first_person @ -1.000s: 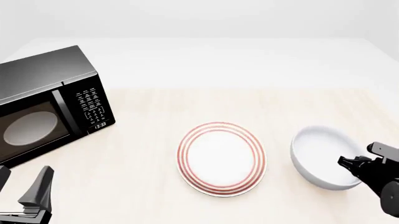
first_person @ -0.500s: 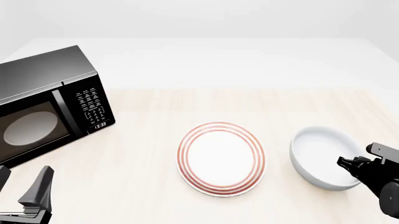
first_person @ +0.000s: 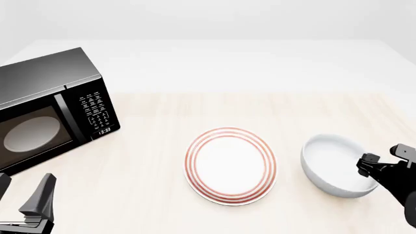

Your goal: Put the white bowl to the right of the plate.

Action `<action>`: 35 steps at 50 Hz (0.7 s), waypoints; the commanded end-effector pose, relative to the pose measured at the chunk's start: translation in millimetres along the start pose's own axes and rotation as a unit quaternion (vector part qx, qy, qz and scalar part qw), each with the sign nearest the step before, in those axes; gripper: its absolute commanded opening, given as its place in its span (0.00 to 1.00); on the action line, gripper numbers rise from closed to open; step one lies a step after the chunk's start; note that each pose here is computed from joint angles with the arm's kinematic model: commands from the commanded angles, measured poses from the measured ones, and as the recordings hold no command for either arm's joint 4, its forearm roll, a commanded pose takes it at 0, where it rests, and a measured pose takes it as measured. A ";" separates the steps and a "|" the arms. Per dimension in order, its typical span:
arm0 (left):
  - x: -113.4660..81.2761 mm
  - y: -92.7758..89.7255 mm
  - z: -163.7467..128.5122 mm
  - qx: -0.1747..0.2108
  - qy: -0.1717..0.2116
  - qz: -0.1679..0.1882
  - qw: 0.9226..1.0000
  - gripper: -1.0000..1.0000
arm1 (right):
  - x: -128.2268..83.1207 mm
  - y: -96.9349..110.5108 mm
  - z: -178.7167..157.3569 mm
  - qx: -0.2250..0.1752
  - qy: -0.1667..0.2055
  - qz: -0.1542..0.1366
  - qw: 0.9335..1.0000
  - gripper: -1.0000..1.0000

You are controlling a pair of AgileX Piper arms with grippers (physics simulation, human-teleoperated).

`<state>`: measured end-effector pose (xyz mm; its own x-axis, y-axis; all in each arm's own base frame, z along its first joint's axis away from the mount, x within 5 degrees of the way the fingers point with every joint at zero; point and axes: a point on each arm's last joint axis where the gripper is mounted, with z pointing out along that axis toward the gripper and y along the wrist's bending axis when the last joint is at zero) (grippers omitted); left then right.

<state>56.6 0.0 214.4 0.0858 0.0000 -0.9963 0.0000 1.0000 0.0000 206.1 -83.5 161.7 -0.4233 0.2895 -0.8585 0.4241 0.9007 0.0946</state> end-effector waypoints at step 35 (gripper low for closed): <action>0.0 0.0 0.0 0.000 0.000 0.000 1.000 1.00 | 6.2 7.9 -168.4 -0.069 -0.170 -0.036 0.982 1.00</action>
<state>56.6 0.0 214.4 0.0858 0.0000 -0.9963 0.0000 1.0000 0.0000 106.9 -33.0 252.2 -0.2275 0.1571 -0.9610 0.3150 0.9457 0.0800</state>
